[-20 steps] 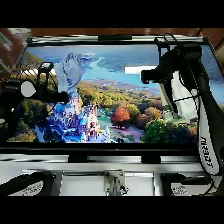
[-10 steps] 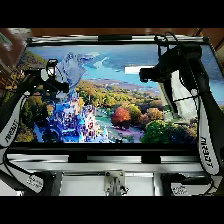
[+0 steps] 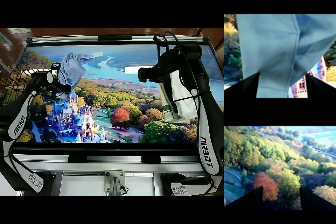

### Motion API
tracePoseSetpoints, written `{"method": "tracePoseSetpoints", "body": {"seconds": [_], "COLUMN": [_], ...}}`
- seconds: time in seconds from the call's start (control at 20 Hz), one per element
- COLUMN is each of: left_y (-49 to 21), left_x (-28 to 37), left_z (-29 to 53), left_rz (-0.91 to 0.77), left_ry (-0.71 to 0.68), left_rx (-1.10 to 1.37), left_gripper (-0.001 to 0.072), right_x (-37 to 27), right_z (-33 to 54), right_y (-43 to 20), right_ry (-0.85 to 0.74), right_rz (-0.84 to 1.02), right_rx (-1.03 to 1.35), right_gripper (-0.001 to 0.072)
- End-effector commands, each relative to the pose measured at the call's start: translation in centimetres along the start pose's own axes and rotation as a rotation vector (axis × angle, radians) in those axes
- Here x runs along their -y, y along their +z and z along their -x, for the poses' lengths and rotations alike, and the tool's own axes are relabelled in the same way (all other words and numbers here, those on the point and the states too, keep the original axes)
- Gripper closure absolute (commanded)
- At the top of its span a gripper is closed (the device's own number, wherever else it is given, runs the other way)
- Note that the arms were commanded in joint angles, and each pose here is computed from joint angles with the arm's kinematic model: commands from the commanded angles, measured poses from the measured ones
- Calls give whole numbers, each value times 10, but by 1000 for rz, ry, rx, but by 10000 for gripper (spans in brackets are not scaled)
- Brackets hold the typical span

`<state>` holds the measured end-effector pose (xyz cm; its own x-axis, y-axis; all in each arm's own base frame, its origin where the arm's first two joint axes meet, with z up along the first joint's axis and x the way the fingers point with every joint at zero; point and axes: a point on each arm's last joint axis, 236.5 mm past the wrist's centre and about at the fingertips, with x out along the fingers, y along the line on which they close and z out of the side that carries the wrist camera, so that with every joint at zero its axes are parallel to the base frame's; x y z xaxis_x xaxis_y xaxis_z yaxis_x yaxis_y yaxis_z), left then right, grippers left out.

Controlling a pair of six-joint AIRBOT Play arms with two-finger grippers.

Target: Fold the shirts.

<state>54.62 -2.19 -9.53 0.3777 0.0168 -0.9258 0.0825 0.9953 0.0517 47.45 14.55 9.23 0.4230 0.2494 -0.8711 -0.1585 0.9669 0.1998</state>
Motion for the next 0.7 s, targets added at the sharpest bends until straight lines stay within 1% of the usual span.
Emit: {"method": "tracePoseSetpoints", "body": {"seconds": [0.0,0.05,0.1,0.15,0.2,0.3,0.4,0.55,0.65], "left_y": [-4,-3,-1,2,8,38,80,117,110], "left_x": [0,0,0,0,2,9,26,69,102], "left_z": [-5,-5,-3,1,9,44,107,241,340], "left_rz": [0,0,0,1,0,-13,-49,-153,-202], "left_ry": [1,1,1,0,-3,-7,-18,-54,-106], "left_rx": [-13,-12,-9,-5,4,89,239,491,644], "left_gripper": [221,399,537,635,674,675,676,676,676], "right_x": [-1,0,0,0,0,0,0,12,23], "right_z": [0,0,0,0,0,0,1,21,58], "right_y": [-2,-3,-3,-3,-3,-3,-3,-2,5], "right_ry": [2,1,1,1,1,1,-3,-61,-129], "right_rz": [0,0,0,0,0,0,10,36,63], "right_rx": [-8,-11,-12,-12,-12,-12,-14,10,75], "right_gripper": [164,164,164,164,164,164,164,164,164]}}
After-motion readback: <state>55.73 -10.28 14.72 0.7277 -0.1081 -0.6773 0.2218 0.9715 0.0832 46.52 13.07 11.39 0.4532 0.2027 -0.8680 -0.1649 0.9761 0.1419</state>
